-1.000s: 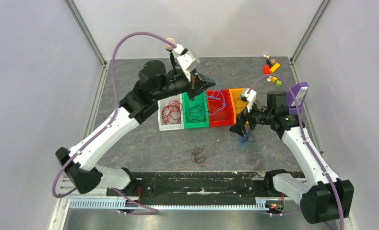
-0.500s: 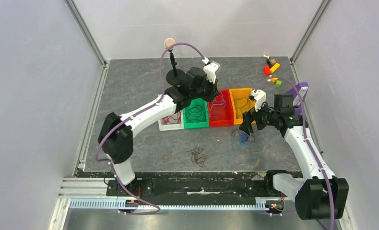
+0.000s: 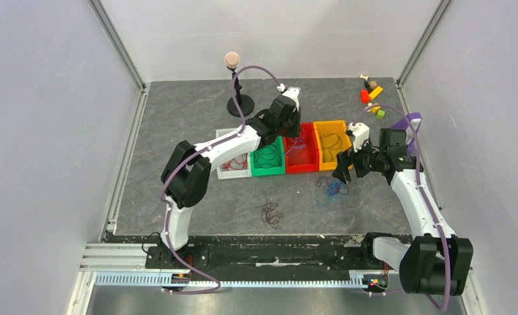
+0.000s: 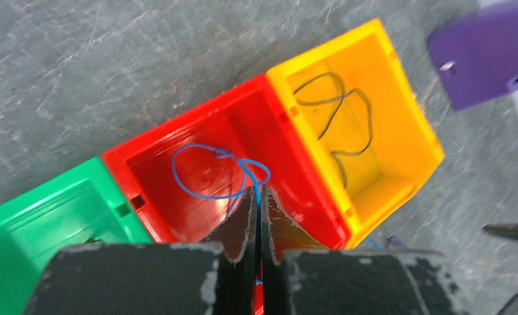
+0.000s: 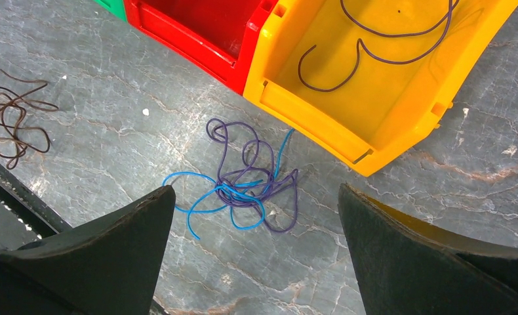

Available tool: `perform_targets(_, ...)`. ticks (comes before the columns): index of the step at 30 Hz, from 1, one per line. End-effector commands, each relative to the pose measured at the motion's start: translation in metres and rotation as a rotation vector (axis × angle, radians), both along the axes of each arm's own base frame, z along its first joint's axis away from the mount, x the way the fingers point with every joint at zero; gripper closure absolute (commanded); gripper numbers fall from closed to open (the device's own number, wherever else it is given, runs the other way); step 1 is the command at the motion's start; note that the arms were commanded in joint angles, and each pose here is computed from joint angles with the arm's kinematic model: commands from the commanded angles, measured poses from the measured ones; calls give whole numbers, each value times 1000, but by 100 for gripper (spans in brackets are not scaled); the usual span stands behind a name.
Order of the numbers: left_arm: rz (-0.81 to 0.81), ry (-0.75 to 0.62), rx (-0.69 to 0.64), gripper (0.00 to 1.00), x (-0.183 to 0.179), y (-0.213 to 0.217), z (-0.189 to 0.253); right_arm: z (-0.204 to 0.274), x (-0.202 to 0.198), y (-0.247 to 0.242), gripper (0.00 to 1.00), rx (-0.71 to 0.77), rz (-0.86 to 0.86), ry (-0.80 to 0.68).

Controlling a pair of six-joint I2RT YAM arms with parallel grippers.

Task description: Untangle the cables

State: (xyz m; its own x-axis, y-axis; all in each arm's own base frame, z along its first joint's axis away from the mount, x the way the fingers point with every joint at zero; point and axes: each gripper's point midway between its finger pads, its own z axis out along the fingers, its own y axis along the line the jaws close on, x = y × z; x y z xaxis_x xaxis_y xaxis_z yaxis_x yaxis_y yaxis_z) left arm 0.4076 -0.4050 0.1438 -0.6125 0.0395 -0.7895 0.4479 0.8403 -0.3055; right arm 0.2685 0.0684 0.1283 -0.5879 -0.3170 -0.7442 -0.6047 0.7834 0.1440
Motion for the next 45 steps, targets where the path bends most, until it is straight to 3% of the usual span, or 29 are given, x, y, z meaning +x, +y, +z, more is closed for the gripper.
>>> perform_targets(1, 92, 5, -213, 98, 16, -32, 62, 2, 2, -2, 2, -7, 14, -15)
perform_targets(9, 141, 18, -201, 98, 25, -40, 72, -1, 0, 0, 2, 10, 30, 3)
perform_targets(15, 101, -30, -72, 98, 29, -26, 37, 0, 1, -3, 2, -3, 38, -1)
perform_targets(23, 32, -50, -22, 98, 10, -5, 6, -5, -6, -4, 2, -9, 57, 11)
perform_targets(24, 7, -49, -16, 92, 7, -7, 2, -7, -7, -5, 2, -13, 60, 11)
perform_targets(28, -109, -121, -45, 53, -6, -11, 37, -10, -10, -10, 3, -56, 70, 22)
perform_targets(29, -163, -160, -77, 41, -15, -13, 60, -11, -12, -12, 4, -69, 78, 23)
perform_targets(31, -257, -243, -78, 28, -32, -7, 97, -12, -18, -12, 5, -81, 106, 28)
perform_targets(34, -418, -299, -10, 24, -67, 15, 124, -11, -29, -5, 6, -57, 157, 44)
perform_targets(36, -611, -336, 17, 23, -107, 34, 136, -10, -36, 3, 7, -18, 184, 57)
perform_targets(41, -1174, -295, 137, 22, -227, 104, 90, -6, -51, 31, 10, 113, 256, 108)
perform_targets(45, -1481, -375, 284, 28, -266, 149, 38, -16, -59, 59, 14, 148, 309, 167)
